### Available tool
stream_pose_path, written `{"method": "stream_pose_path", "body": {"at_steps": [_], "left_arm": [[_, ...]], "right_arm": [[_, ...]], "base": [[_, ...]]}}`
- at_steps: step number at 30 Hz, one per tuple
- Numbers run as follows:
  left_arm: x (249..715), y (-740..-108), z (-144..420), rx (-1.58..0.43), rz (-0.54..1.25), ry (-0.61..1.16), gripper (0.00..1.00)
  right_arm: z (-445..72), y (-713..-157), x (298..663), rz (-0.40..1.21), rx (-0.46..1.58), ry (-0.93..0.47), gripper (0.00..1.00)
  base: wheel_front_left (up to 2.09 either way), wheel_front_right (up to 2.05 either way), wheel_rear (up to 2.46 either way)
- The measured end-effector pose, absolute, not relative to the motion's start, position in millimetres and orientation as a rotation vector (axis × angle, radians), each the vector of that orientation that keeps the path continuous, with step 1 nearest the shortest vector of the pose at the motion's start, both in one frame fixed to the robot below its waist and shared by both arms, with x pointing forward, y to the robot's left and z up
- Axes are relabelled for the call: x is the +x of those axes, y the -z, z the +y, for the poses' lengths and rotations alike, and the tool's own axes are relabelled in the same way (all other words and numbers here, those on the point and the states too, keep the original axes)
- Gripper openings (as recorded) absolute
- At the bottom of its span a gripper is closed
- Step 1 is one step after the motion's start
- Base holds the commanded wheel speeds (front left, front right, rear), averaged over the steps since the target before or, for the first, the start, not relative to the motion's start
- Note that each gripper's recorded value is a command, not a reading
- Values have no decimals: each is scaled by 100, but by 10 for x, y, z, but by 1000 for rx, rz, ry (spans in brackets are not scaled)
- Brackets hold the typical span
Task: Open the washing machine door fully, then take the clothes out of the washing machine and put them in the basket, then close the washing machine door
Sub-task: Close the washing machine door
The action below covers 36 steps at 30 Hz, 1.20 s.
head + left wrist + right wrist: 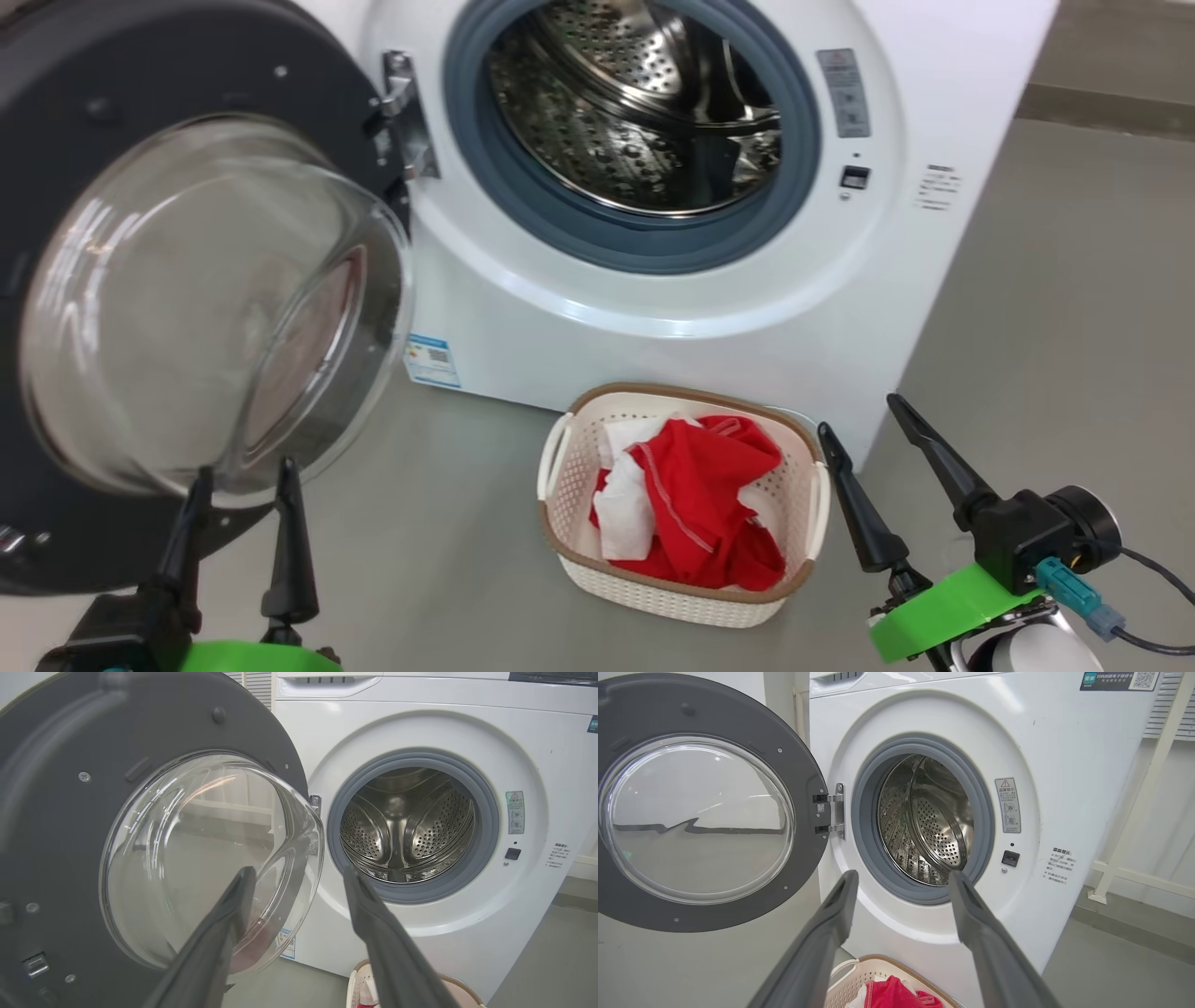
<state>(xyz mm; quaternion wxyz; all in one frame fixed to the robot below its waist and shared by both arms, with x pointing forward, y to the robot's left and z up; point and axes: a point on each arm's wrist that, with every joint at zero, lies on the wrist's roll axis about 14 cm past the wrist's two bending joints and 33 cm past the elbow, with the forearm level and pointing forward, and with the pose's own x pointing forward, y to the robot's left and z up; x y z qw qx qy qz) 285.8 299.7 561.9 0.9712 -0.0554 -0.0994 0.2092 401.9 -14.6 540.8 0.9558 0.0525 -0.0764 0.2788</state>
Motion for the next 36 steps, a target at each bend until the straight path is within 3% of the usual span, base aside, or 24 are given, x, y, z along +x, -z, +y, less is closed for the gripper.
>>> {"method": "stream_pose_path", "body": {"at_steps": [20, 36], "left_arm": [[2328, -5687, 3328, -87, -204, -580, 100], [2349, -5695, 3342, -76, -199, -581, 100]], "right_arm": [[361, -5524, 3939, -177, 124, -700, 100], [334, -5486, 3944, -167, 126, -691, 100]], "base": [[0, 0, 0], [0, 0, 0]]}}
